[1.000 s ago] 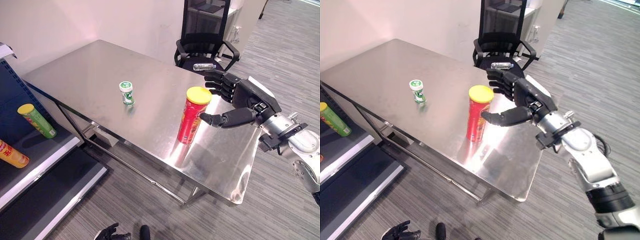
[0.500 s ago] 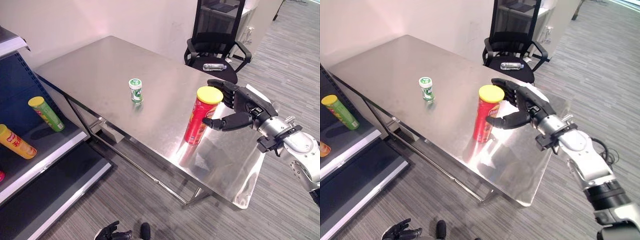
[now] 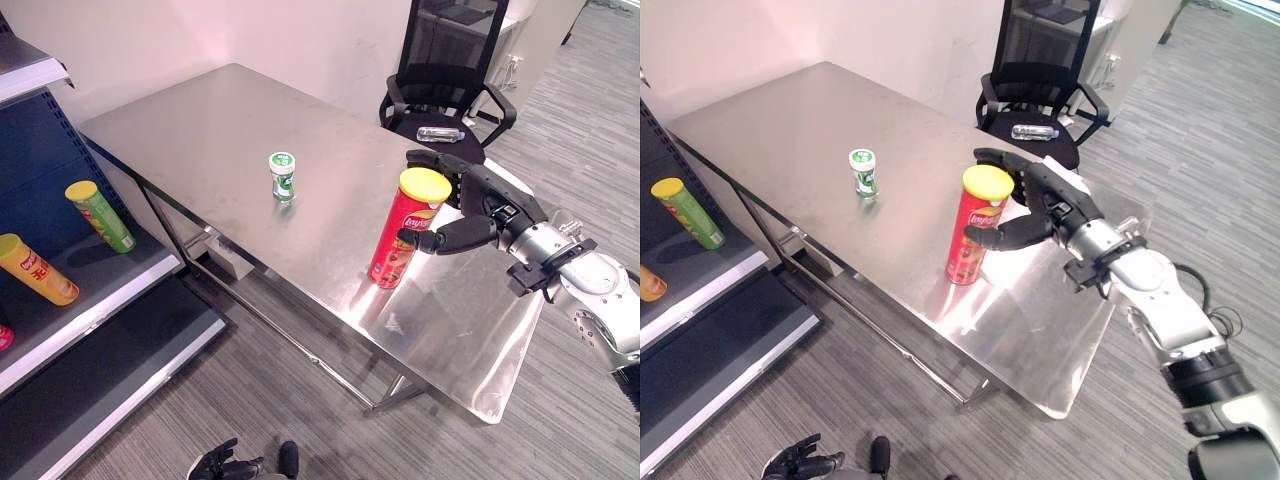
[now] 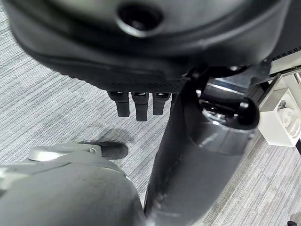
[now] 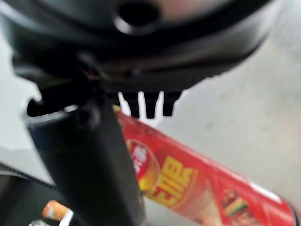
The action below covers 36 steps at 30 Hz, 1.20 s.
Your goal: Put the goods on the table back onto the shelves and tidy them up.
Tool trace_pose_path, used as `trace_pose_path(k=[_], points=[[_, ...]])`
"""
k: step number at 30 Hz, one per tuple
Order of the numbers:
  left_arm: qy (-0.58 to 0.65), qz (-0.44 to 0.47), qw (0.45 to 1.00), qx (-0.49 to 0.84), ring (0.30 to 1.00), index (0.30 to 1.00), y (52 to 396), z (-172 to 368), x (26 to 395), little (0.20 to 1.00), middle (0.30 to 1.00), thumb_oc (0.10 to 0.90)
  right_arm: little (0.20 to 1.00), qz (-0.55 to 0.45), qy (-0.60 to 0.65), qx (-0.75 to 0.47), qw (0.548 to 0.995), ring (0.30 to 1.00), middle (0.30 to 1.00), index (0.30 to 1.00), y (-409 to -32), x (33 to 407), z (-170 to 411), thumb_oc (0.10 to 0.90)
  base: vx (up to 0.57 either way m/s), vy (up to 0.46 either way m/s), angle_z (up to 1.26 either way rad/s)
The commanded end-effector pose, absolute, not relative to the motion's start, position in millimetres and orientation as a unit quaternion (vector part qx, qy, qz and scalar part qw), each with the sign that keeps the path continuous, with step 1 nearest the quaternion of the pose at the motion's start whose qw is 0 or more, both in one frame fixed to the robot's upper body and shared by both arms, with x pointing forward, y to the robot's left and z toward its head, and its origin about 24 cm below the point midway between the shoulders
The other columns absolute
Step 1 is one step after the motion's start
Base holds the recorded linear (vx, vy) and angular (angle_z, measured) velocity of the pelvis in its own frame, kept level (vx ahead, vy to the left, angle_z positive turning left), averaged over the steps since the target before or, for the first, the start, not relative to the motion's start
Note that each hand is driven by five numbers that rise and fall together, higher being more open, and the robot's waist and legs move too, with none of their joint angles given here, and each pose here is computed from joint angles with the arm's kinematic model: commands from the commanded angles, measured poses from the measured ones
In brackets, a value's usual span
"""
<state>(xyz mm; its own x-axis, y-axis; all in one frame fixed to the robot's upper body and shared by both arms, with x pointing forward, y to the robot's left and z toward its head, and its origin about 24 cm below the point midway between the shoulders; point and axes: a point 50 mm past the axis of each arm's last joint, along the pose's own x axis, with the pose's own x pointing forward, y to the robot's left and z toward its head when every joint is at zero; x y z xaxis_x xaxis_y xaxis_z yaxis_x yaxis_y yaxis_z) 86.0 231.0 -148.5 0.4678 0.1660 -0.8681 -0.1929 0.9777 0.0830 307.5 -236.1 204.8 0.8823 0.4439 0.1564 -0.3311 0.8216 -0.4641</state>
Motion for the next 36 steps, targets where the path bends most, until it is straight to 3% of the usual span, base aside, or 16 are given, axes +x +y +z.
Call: trace_pose_path(k=[1, 17, 36], points=[[0.511, 0.067, 0.856, 0.021, 0.900, 0.900, 225.2, -150.7, 87.5, 0.900, 0.900, 0.800, 0.900, 0.192, -0.260, -0.228, 0.919, 0.900, 0.900, 0.900, -225.6, 307.1, 272.5, 0.800, 0.00, 0.000, 0.00], [0.522, 0.070, 0.849, 0.036, 0.900, 0.900, 230.8, -152.7, 85.2, 0.900, 0.900, 0.800, 0.900, 0.226, -0.247, -0.329, 0.883, 0.900, 0.900, 0.900, -215.5, 305.7, 300.3, 0.800, 0.00, 0.000, 0.00], [0.531, 0.076, 0.843, 0.042, 0.900, 0.900, 234.6, -154.4, 82.5, 0.900, 0.900, 0.800, 0.900, 0.239, -0.204, -0.364, 0.877, 0.900, 0.900, 0.900, -218.3, 307.5, 291.8, 0.800, 0.00, 0.000, 0.00]])
